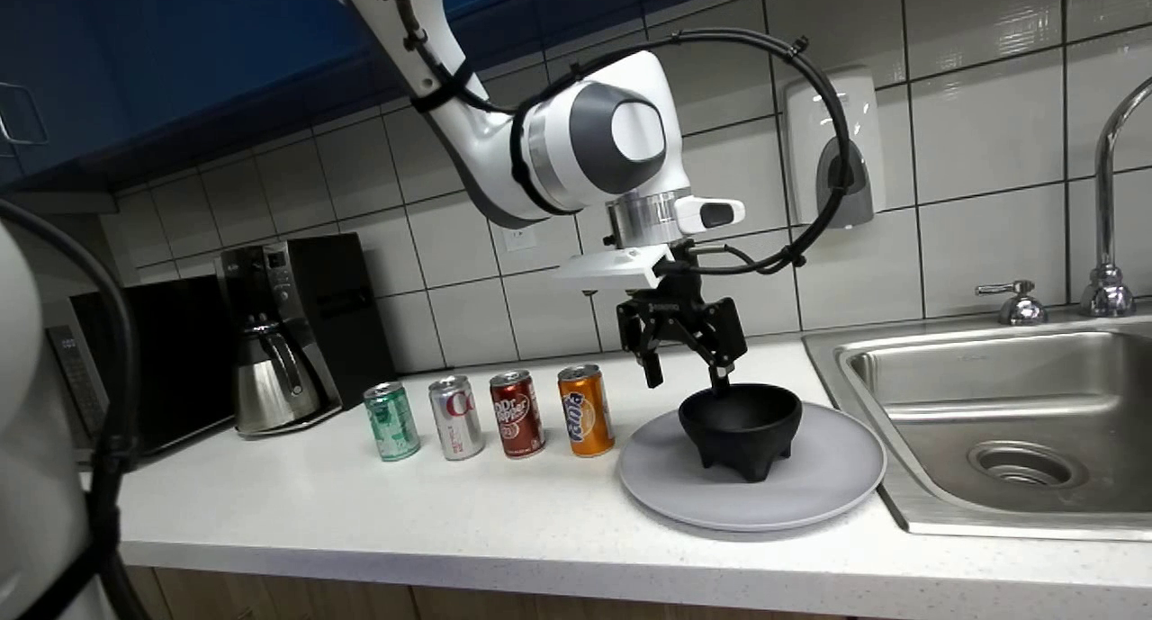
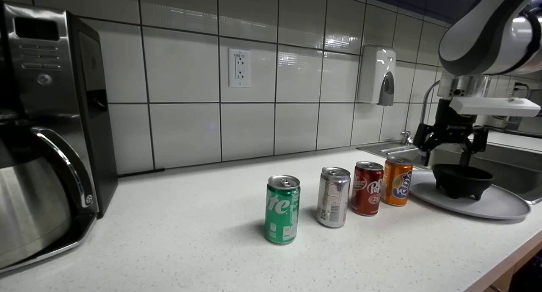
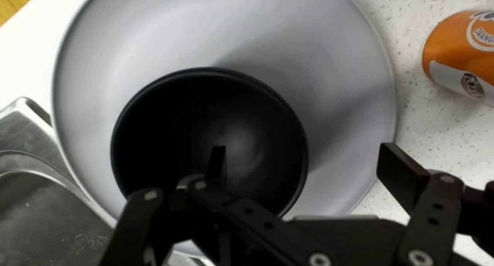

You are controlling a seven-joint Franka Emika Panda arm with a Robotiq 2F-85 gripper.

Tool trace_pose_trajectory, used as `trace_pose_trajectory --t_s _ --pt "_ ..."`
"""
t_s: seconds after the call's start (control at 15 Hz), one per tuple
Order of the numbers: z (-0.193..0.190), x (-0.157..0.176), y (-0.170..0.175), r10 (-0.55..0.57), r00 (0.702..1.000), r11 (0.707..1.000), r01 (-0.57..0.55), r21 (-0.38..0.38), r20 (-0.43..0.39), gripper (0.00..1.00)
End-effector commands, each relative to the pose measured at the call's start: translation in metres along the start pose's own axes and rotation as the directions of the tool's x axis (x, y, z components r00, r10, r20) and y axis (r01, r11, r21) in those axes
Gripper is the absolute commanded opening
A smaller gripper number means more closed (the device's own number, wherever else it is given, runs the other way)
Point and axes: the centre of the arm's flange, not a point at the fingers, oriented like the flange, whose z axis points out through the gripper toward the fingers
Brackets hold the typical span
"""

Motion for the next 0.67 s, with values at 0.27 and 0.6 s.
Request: trace_pose_trajectory --t_s 0.27,0.6 --pt "0.025 0.022 0.001 0.039 0.999 0.999 -0.039 -0.006 0.020 1.00" --pt "0.024 0.026 0.001 0.043 0.999 0.999 -0.043 -0.010 0.015 0.49"
